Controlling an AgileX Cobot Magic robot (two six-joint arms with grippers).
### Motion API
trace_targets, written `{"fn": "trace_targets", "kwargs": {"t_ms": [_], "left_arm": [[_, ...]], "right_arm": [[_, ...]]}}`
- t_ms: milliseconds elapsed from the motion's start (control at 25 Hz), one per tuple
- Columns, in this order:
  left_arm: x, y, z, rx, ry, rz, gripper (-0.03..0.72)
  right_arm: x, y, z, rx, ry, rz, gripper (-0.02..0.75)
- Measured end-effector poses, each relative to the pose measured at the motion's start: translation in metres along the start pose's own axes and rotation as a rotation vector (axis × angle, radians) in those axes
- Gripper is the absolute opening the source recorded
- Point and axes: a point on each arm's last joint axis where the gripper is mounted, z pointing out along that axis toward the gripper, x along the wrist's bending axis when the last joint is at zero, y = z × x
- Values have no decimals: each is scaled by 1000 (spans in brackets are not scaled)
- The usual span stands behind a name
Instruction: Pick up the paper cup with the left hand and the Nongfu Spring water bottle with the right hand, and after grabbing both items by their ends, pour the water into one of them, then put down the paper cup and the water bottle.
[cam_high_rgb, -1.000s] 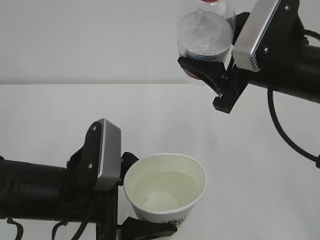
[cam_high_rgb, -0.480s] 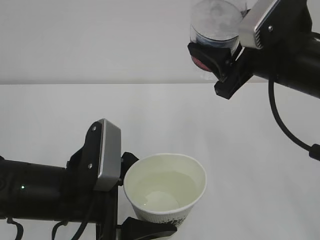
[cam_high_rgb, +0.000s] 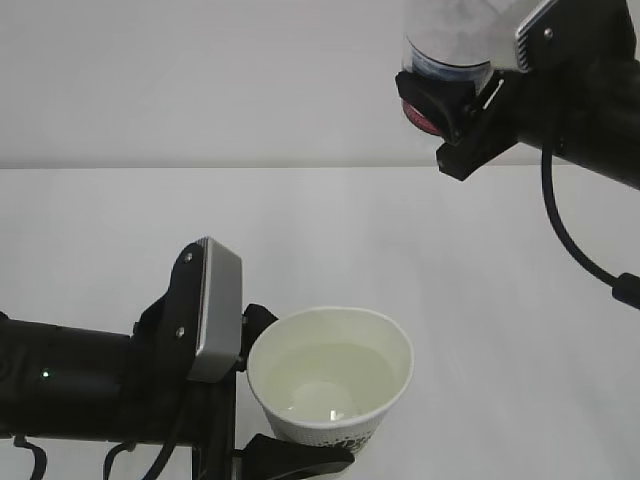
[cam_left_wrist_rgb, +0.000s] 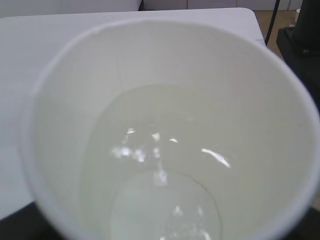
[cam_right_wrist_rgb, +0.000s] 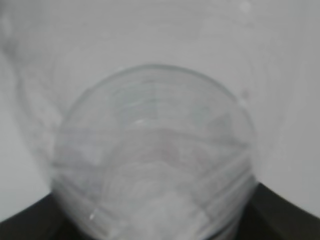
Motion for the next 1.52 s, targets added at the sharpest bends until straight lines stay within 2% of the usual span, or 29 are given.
{"fn": "trace_targets", "kwargs": {"t_ms": [440,1160,1520], "left_arm": [[0,0,0,0,0,0,561],[0,0,0,0,0,0,559],[0,0,0,0,0,0,559]], "right_arm": [[-24,-13,-4,44,-122,82,477],[-12,-66,-12,187,-227,231,477],[-7,-81,-28,211,-322,290,477]]}}
